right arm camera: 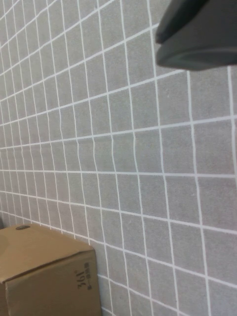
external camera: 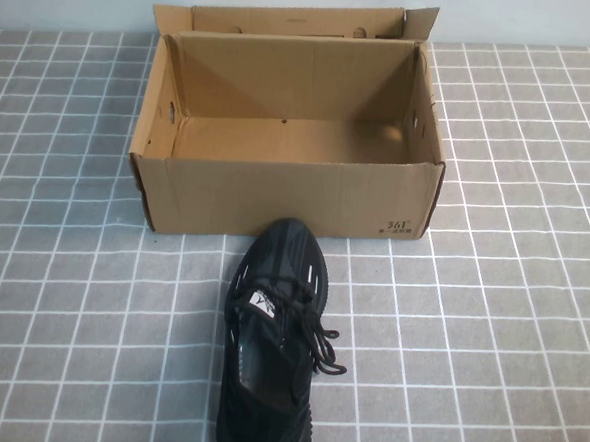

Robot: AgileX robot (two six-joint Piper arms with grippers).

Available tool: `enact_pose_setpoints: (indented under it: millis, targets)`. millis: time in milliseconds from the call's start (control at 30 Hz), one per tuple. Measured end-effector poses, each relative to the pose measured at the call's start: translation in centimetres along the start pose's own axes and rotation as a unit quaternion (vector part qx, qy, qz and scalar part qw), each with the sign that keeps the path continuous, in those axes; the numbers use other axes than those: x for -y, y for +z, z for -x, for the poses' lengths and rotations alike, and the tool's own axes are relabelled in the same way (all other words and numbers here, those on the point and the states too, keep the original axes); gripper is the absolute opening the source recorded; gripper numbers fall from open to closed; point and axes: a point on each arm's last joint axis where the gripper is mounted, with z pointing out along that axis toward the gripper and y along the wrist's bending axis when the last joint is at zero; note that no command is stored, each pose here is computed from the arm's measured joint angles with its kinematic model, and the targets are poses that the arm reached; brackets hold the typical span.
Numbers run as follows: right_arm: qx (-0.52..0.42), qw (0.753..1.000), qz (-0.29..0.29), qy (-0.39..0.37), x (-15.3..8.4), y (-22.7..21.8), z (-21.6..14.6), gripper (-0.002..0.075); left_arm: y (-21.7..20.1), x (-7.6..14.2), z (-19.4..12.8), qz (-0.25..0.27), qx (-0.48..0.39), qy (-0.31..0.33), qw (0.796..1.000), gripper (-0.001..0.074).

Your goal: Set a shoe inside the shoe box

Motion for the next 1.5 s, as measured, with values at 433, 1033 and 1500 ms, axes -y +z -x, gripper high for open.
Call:
enact_pose_setpoints:
  millis: [433, 1033, 1500]
  targets:
    - [0.0, 1.0, 0.0, 0.0, 0.0, 0.0, 0.0, -0.0016, 0.0, 0.0, 0.0, 0.0, 0.0, 0.0, 1.0, -0.0001]
    - [0.051, 0.997, 0.022, 0.057, -0.4, -0.1, 0.9, -0.0016, 0.0, 0.0, 0.0, 0.0, 0.0, 0.0, 1.0, -0.0001]
    - [0.075, 0.958, 0.078, 0.267, -1.0, -0.2, 1.7, -0.0016, 0.0, 0.0, 0.0, 0.0, 0.0, 0.0, 1.0, -0.0001]
